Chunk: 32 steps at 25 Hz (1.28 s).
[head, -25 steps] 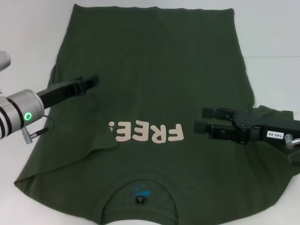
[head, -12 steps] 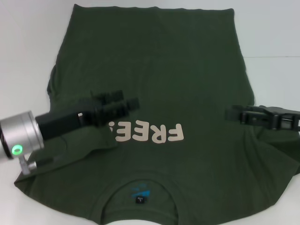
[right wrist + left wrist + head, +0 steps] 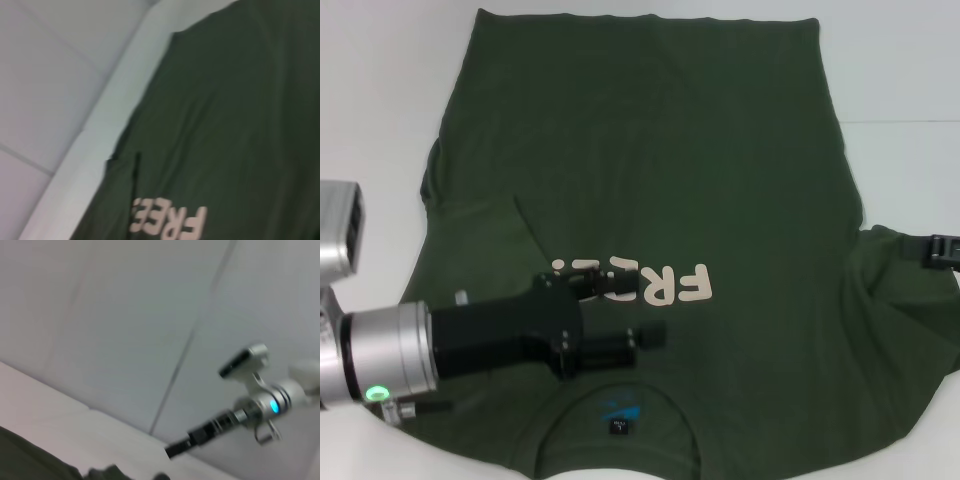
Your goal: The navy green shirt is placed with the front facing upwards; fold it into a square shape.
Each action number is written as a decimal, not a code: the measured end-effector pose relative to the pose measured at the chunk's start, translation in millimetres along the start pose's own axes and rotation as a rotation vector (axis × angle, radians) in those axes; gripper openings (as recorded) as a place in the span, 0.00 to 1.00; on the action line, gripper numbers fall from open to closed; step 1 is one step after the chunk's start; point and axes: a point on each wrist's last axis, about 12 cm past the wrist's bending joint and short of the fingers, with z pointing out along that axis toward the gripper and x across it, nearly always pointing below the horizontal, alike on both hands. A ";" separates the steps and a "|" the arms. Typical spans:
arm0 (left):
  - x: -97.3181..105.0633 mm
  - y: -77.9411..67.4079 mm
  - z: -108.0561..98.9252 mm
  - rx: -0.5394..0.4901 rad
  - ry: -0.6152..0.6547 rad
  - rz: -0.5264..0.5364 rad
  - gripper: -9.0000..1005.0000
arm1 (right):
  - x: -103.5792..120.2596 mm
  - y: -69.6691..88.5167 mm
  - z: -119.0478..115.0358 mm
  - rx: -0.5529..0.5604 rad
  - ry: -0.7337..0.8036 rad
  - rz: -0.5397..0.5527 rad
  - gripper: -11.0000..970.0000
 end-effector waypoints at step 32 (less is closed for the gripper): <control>16.4 -5.2 12.4 0.090 0.185 0.134 0.80 | 26.0 -44.6 -7.6 0.335 -0.072 0.185 0.89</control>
